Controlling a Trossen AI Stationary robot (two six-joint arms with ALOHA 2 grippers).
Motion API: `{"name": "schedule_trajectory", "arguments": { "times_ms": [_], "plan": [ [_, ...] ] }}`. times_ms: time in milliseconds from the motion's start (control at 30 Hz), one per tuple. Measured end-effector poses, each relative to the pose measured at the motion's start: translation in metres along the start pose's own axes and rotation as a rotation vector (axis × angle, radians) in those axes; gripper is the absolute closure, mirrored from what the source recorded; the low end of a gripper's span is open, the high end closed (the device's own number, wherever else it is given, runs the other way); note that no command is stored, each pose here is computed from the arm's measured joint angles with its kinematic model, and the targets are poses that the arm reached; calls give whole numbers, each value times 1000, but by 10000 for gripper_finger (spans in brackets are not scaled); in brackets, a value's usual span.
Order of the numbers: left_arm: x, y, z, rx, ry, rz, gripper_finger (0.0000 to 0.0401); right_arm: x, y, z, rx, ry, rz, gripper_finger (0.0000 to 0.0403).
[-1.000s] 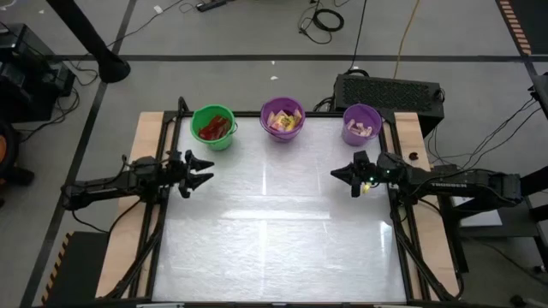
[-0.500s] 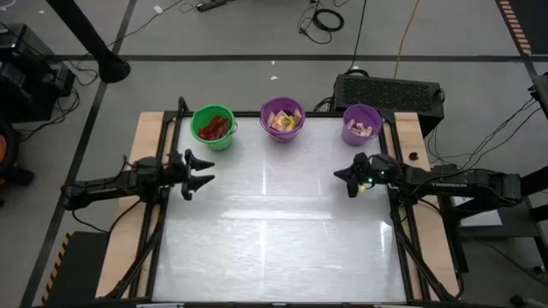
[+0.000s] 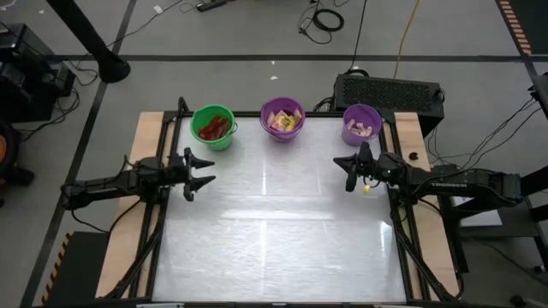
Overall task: Sort candy by brand, put in halloween buckets
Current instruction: Return to Home Position
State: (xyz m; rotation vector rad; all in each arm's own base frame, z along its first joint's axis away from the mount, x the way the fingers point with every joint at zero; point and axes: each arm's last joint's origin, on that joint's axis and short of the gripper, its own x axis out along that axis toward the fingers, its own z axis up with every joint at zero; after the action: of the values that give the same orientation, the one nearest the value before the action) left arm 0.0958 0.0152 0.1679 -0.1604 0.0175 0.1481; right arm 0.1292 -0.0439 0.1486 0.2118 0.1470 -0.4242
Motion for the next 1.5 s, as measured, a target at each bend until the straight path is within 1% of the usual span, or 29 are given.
{"name": "schedule_trajectory", "arguments": {
  "times_ms": [67,1200,1333,1500],
  "plan": [
    [0,0,0,14,-1,-1,139,0,0,-1,1,6,-1,401],
    [0,0,0,9,-3,-9,139,0,0,-1,0,6,-1,401],
    [0,0,0,9,-3,-9,139,-1,6,-2,-9,12,34,401],
    [0,0,0,9,-4,-9,139,-1,7,-3,-12,22,32,401]
  ]
}}
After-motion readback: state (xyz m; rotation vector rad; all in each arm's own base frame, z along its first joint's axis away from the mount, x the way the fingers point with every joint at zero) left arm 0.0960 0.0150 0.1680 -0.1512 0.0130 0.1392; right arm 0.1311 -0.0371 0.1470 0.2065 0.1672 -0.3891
